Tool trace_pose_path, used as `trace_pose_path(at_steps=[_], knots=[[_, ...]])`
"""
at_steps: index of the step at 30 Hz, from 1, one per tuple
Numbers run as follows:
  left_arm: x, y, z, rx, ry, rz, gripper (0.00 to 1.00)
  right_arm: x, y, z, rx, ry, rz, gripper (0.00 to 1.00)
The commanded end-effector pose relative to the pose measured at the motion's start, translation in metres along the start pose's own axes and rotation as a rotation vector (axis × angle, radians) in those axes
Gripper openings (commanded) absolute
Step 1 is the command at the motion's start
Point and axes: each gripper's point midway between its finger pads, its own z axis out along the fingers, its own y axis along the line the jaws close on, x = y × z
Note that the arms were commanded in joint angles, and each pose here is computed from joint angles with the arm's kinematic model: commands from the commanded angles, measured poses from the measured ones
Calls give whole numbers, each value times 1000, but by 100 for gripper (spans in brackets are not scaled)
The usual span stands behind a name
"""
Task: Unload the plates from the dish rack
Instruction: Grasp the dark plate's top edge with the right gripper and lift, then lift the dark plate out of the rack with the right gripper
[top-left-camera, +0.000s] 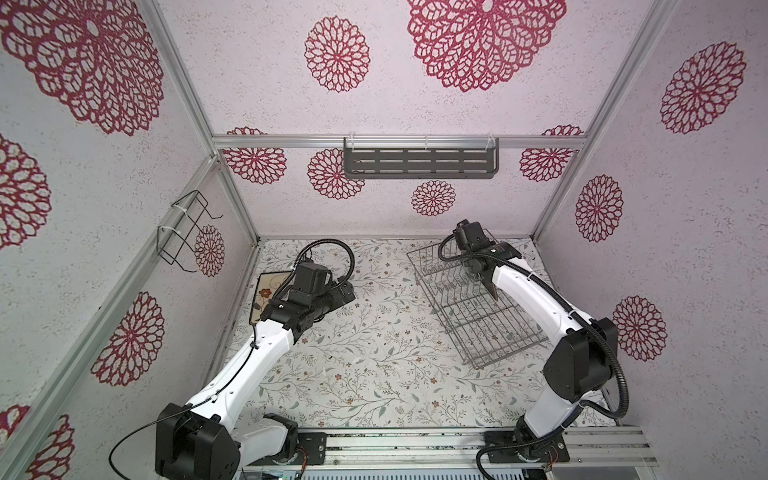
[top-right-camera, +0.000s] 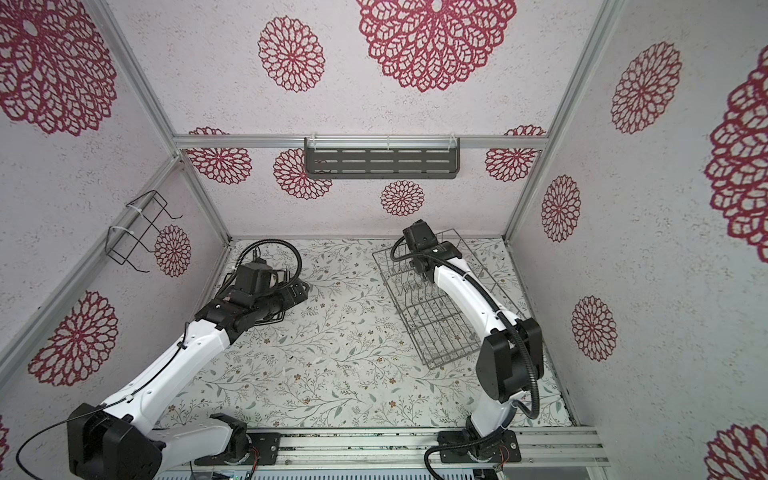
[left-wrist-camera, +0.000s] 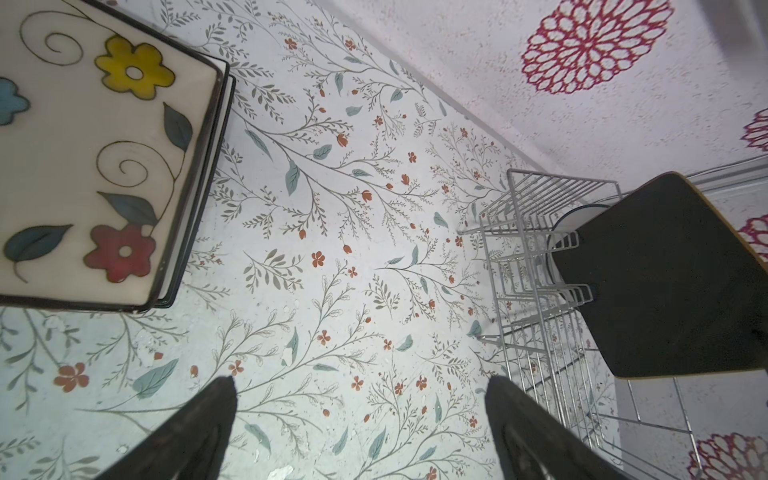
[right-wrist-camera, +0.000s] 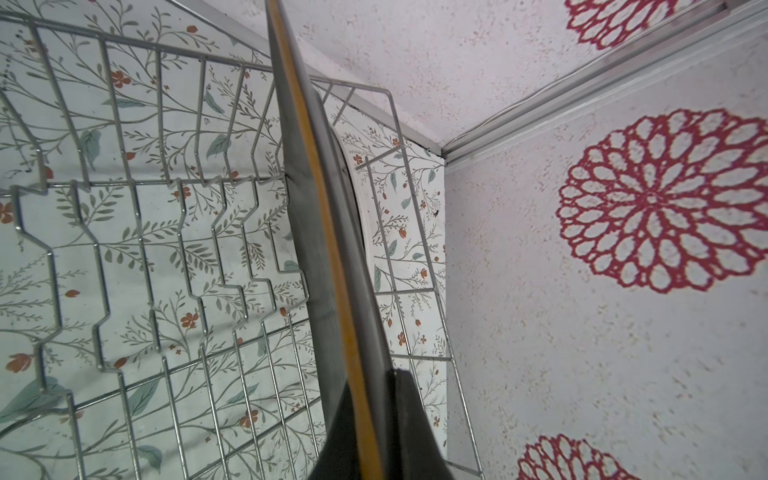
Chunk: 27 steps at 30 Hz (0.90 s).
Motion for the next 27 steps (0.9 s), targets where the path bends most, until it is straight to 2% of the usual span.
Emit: trace_pose_path(at_steps=[1,5,9,16,23,27], knots=[[-4,-9,-15,37,-35,-13,98,-34,-64,-59,126,-164,143,0],[-10,-15,-28,69,-64,-36,98,-36,-73,-80,132,-197,156,0],[-14,-23,-37,107,-80,-62,98,-30,-85,-96,140,-232,225,0],[-18,-37,-44,161,-84,-68,98,-19,-86,-105,80,-246,293,0],[-16,-49,-49,224,-61,-90,97,-20,-104,-129,46,-279,357,0],[-17,-56,-48,257,-57,-105,97,-23,-106,-145,-42,-340,460,0]])
